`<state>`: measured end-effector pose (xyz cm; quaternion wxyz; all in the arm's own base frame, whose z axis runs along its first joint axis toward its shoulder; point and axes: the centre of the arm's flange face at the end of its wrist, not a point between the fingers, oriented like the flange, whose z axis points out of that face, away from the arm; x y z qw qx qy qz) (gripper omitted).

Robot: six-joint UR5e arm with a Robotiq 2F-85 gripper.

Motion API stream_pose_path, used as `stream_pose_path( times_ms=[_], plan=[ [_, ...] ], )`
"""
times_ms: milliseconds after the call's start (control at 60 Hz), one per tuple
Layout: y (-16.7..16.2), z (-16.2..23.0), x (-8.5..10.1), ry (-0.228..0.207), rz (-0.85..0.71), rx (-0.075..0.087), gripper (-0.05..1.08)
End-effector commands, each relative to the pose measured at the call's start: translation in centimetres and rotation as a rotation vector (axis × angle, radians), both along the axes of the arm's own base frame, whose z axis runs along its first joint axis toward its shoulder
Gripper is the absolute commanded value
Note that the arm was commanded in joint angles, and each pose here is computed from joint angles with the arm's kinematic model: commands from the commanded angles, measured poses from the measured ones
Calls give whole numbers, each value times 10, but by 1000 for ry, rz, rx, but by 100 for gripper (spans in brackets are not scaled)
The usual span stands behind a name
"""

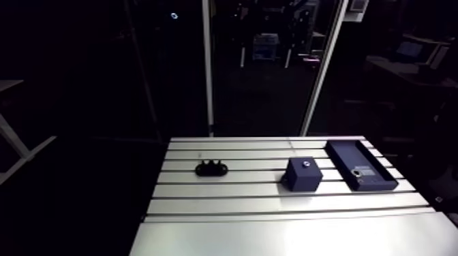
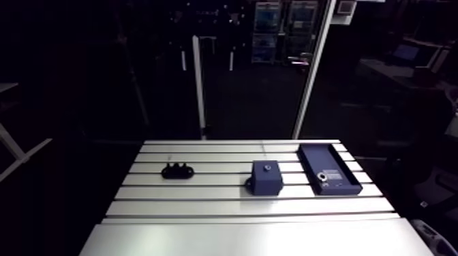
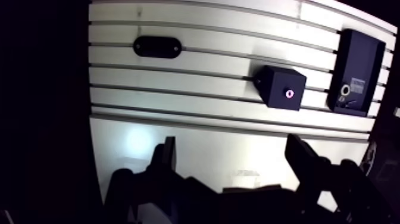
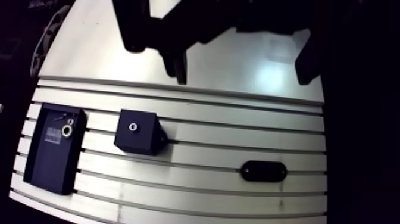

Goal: Pick up the M10 bolt and insert it into the hole until fully seated.

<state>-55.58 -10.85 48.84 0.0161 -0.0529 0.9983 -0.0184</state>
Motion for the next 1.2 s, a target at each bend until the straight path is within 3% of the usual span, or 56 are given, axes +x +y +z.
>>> stream_pose_path(
  times_ms=[17, 100, 217, 767, 1200],
  plan=[
    [0, 3, 4, 3, 0, 1, 1],
    [-1, 2, 5, -11, 3, 5, 1],
    [1, 3, 6, -8, 13, 37, 1],
    [3, -9, 16, -32, 12, 47, 1],
    [5, -17, 18, -45, 7, 42, 1]
  ],
)
